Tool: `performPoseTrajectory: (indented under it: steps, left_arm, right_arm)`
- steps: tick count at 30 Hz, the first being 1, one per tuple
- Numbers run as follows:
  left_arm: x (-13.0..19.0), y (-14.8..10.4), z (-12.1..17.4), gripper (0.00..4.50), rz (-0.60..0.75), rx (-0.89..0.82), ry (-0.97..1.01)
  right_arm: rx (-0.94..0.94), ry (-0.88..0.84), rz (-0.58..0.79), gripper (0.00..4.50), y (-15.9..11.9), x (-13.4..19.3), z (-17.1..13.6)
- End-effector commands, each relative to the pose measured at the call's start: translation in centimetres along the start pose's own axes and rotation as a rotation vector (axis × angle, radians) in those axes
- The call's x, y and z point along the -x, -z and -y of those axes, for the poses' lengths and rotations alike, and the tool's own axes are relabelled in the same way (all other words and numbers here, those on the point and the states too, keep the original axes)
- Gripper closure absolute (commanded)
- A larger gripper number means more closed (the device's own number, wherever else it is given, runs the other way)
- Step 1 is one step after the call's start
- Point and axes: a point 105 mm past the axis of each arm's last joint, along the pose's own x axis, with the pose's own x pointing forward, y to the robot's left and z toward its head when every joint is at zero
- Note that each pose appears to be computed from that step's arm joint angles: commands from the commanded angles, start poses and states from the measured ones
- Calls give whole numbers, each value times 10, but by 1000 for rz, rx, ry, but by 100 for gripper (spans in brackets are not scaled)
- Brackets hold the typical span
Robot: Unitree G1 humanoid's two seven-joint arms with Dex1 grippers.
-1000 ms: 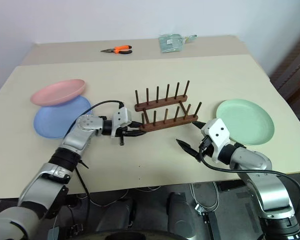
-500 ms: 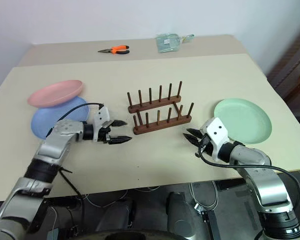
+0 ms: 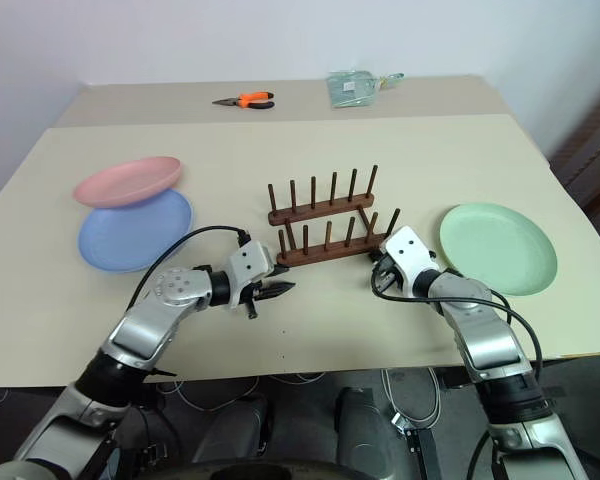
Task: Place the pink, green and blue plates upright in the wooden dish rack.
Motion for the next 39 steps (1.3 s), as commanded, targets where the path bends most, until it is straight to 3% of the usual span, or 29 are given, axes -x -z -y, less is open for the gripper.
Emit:
performPoseTrajectory:
  steps: [1,13,15,17,19,21,22,24,27,29,31,35,39]
  left_arm:
    - [-4,25,-28,298,-109,-11,-178]
    - [-6,25,-51,298,-95,-10,-291]
    - [-1,13,-48,304,-12,77,-260]
    - [15,-22,-29,248,204,196,-118]
    - [43,-52,-38,166,406,303,-130]
    - [69,-59,-76,68,489,399,-338]
    - [92,-59,-112,25,542,453,-554]
    - [132,-55,-158,25,591,543,-898]
    - [188,-46,-189,25,707,752,-1346]
    - [217,-31,-184,25,777,925,-1598]
    - [223,-30,-176,25,768,923,-1680]
    - [201,-8,-151,25,716,1133,-1691]
    - [190,17,-147,25,696,1342,-1649]
  right_arm:
    - [30,48,26,450,-7,-8,11]
    - [43,57,91,450,-23,-24,19]
    - [14,-36,132,394,-31,-16,9]
    - [-7,-157,221,320,-50,-3,-9]
    - [-12,-218,279,222,-66,8,-20]
    - [-6,-255,286,125,-71,14,-27]
    - [3,-273,285,83,-71,16,-32]
    - [3,-287,278,83,-69,16,-37]
    - [23,-294,256,83,-64,12,-41]
    - [32,-296,253,83,-62,9,-42]
    - [30,-294,255,83,-63,7,-41]
    - [38,-283,256,83,-62,4,-39]
    - [49,-275,253,83,-60,3,-39]
